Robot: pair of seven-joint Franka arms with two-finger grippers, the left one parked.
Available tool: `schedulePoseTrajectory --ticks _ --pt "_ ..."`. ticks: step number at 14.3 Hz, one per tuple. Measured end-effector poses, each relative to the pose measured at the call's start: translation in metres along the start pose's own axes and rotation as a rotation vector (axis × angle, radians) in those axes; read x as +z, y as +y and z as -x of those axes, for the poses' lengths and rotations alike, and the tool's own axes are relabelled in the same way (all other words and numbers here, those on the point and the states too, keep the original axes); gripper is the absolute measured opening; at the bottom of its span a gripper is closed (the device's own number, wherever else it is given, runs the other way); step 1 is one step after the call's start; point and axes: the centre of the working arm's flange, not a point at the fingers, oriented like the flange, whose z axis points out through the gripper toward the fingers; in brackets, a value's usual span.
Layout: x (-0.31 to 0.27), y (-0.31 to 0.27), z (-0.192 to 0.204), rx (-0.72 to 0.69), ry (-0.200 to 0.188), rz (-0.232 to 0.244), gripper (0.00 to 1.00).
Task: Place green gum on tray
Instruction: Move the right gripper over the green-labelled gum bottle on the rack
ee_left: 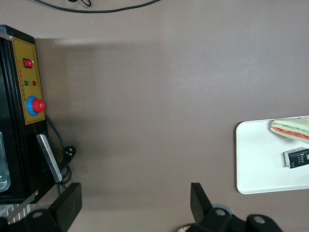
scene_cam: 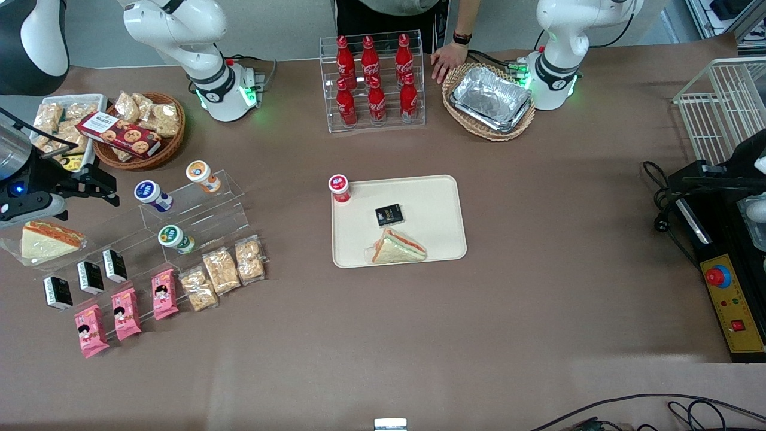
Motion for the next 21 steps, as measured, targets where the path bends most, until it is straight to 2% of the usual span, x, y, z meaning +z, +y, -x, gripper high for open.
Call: schedulePoseTrajectory --ticks 7,11,13,16,18,21 --pt "0.001 0.001 0.0 0.006 0.001 -0.013 1.0" --pt "0.013 0.01 0.006 0.028 -0.025 -0.021 1.0" --pt "0.018 0.016 0.011 0.081 -0.036 -0.025 1.0" --pt "0.018 0.012 0.018 0.129 -0.04 -0.025 1.0" --pt "0.021 0.011 0.02 0.134 -0.034 -0.025 1.0" --pt "0.066 0.01 0.019 0.138 0.013 -0.014 1.0"
